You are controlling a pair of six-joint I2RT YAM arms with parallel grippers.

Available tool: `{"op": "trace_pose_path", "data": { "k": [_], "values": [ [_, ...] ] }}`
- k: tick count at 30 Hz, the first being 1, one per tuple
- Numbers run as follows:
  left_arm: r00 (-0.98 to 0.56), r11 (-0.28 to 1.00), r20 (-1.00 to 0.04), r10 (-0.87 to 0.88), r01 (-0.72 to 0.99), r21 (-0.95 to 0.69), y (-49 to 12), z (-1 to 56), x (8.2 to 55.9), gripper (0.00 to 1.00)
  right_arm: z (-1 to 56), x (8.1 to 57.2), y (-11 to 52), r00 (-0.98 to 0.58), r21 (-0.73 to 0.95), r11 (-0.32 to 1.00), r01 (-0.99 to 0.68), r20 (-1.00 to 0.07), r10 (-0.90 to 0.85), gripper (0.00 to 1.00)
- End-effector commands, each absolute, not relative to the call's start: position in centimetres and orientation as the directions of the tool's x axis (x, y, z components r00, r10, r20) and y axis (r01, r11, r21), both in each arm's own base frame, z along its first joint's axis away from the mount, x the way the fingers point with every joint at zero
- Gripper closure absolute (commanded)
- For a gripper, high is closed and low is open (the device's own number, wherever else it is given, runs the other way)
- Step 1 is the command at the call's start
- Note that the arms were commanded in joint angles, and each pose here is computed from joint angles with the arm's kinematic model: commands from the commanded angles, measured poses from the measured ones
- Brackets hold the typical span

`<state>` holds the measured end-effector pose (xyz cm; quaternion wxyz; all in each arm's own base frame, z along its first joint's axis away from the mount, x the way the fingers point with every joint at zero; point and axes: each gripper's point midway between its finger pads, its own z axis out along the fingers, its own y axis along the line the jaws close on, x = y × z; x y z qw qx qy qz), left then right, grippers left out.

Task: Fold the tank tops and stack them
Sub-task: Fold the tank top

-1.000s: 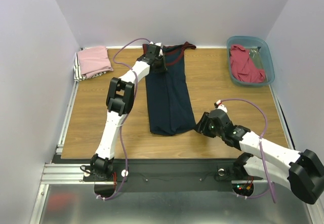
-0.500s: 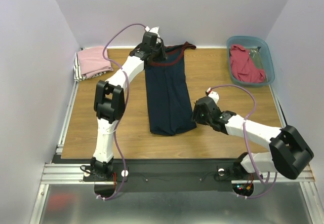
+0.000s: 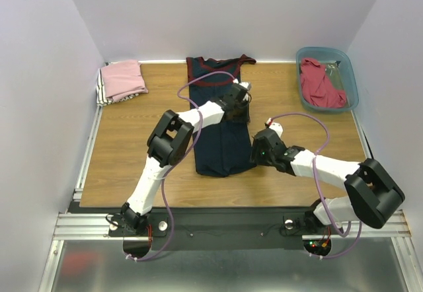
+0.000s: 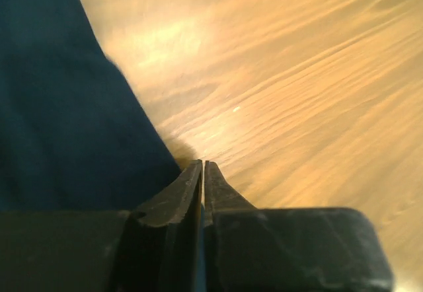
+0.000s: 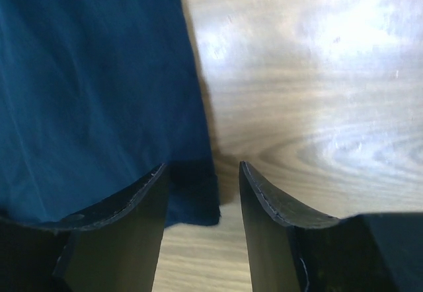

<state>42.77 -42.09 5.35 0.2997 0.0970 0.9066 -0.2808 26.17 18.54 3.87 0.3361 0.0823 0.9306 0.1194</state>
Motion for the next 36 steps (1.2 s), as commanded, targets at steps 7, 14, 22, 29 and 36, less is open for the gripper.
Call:
{"op": "trace_pose_path", "data": {
  "k": [7,14,22,29,36],
  "values": [
    [-0.805,0.832,-0.591,-0.062,0.285,-0.476,-41.6,4.7,44.2,0.88,3.1,23.8,19.3,-0.793,0.358,0.933,0.033,-0.559,0.243,0.51],
    [-0.816,0.840,-0.575,-0.061,0.269,-0.471,-41.4,3.5,44.2,0.92,3.2,22.3,19.3,-0.800,0.407,0.913,0.034,-0.536,0.269,0.76],
    [-0.821,0.844,-0.567,-0.069,0.255,-0.471,-41.0,3.0,44.6,0.96,4.0,20.8,19.3,-0.801,0.474,0.880,0.029,-0.516,0.304,0.93],
    [-0.822,0.851,-0.564,-0.079,0.239,-0.467,-40.2,2.8,45.3,0.99,6.1,19.9,19.4,-0.785,0.531,0.847,0.018,-0.517,0.341,0.90],
    [-0.804,0.835,-0.591,-0.064,0.281,-0.473,-40.4,4.1,45.5,0.98,8.4,20.0,18.4,-0.747,0.539,0.842,0.023,-0.551,0.373,0.75]
  ]
}}
